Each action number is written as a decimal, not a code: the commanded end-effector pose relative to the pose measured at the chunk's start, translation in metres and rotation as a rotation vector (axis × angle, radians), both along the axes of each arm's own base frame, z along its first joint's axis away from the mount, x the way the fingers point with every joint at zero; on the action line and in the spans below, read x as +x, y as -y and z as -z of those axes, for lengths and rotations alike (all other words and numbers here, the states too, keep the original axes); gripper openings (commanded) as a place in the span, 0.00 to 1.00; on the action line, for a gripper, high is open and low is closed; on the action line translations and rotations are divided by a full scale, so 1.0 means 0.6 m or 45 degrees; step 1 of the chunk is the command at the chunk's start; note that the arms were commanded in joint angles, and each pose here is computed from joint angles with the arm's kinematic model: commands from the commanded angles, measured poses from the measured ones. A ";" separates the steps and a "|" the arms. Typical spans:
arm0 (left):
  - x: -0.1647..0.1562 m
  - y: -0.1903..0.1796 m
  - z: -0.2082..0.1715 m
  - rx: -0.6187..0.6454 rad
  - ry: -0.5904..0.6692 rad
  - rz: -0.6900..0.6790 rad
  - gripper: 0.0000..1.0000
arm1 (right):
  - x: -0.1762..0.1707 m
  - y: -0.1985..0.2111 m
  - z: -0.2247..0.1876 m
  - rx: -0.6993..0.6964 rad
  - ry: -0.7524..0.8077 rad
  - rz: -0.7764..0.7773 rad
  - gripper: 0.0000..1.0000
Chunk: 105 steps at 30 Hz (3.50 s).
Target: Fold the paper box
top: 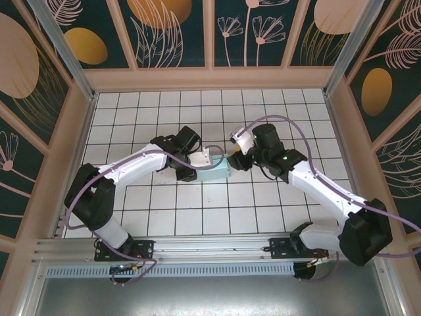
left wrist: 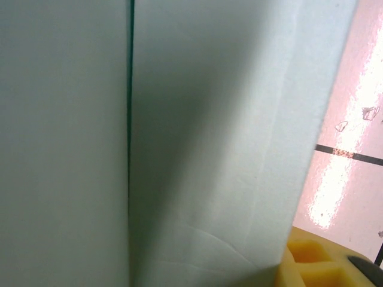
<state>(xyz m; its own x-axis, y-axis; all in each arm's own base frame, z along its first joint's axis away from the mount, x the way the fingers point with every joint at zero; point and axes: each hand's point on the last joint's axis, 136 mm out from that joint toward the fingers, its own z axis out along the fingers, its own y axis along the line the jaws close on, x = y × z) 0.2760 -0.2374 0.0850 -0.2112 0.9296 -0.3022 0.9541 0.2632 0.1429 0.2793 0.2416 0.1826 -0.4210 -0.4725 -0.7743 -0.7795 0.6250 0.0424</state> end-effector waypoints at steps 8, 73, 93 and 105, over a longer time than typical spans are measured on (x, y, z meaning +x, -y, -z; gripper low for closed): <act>-0.002 -0.002 0.016 0.011 -0.056 -0.038 0.32 | 0.018 -0.012 0.015 -0.072 -0.031 -0.017 0.29; 0.053 0.036 -0.051 -0.311 0.096 -0.480 0.99 | 0.028 0.022 0.083 0.193 -0.131 0.528 0.00; 0.020 0.018 -0.140 -0.791 0.024 -0.939 0.49 | 0.036 0.026 0.086 0.154 -0.165 0.632 0.00; 0.021 0.021 -0.127 -0.704 -0.028 -0.960 0.21 | 0.037 0.017 0.089 0.150 -0.176 0.608 0.00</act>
